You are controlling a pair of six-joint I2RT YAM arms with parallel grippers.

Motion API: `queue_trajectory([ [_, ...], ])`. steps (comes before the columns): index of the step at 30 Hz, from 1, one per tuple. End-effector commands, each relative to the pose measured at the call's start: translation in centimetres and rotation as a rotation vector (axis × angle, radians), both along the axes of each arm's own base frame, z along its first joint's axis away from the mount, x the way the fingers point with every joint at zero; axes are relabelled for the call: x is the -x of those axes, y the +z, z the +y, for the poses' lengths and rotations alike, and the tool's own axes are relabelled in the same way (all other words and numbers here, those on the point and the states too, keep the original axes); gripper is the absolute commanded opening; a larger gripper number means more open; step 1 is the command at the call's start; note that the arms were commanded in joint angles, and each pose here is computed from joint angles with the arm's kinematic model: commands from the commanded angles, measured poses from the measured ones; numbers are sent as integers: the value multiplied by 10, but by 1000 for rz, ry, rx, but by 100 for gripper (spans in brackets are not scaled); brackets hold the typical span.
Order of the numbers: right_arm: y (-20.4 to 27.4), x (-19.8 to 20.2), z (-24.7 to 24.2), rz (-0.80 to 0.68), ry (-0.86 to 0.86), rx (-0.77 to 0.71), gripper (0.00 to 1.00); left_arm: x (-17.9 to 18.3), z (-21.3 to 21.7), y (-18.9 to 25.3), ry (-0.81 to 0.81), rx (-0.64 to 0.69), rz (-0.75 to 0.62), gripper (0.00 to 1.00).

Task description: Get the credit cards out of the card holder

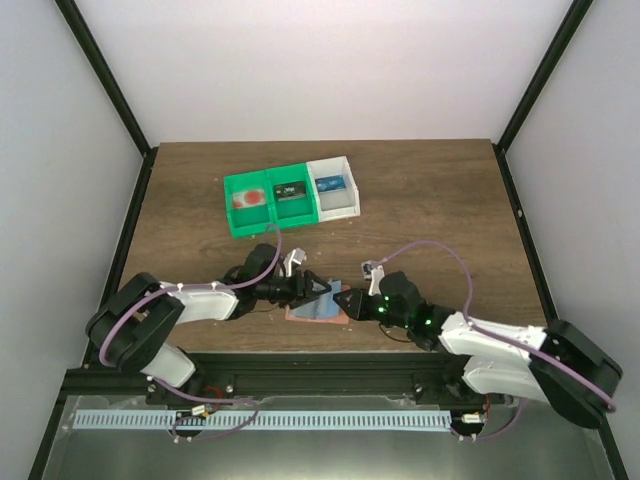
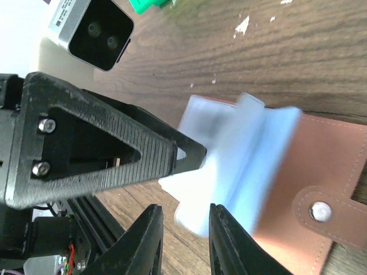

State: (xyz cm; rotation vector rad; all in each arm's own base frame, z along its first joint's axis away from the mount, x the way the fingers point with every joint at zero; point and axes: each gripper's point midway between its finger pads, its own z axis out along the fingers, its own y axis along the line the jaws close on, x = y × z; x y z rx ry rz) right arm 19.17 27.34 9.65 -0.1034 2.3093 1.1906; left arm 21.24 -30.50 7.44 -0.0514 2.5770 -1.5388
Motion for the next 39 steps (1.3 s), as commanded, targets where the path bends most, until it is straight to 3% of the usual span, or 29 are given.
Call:
queue_trajectory([
  [1,7,1,-18,-16,-65,2,25,-12,-1,23,8,-21,-112,62],
  [7,32,4,-8,-46,-6,-42,29,-17,15,21,63,-84,-133,71],
  [17,32,-1,22,8,71,-59,31,-19,50,4,111,-113,-111,74],
  [29,-3,-13,71,174,157,-61,30,-13,51,-3,62,-38,-58,77],
  [39,-54,-18,59,235,100,86,30,-10,54,-9,59,-58,-46,76],
])
